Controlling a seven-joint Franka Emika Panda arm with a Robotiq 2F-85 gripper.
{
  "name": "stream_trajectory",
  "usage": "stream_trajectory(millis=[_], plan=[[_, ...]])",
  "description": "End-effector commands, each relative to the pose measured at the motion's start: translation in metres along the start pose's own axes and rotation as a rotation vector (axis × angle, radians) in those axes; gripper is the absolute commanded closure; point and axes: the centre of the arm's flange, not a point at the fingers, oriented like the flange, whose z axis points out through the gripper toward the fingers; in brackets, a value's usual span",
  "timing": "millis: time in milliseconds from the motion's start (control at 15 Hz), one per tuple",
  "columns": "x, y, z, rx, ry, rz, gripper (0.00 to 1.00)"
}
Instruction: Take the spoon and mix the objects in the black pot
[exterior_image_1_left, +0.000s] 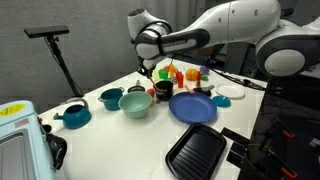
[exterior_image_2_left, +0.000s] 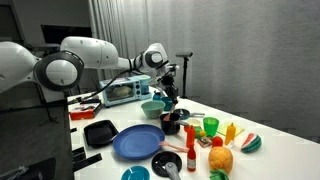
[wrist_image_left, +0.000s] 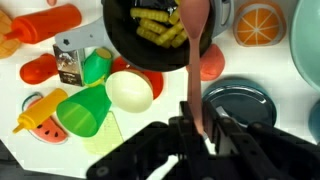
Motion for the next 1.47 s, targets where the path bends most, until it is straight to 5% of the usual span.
stream_trajectory(millis=[0,267,733,1400], plan=[[-0.013,0.010,-0.005,0.007,0.056,-0.025,0.96],[-0.012,0.011,0.006,-0.058,0.155,-0.029,0.96],[-0.028,0.008,0.029,-0.105,0.088,-0.121,0.96],[-0.026,-0.007,-0.009,0.053,0.084,-0.114,0.96]])
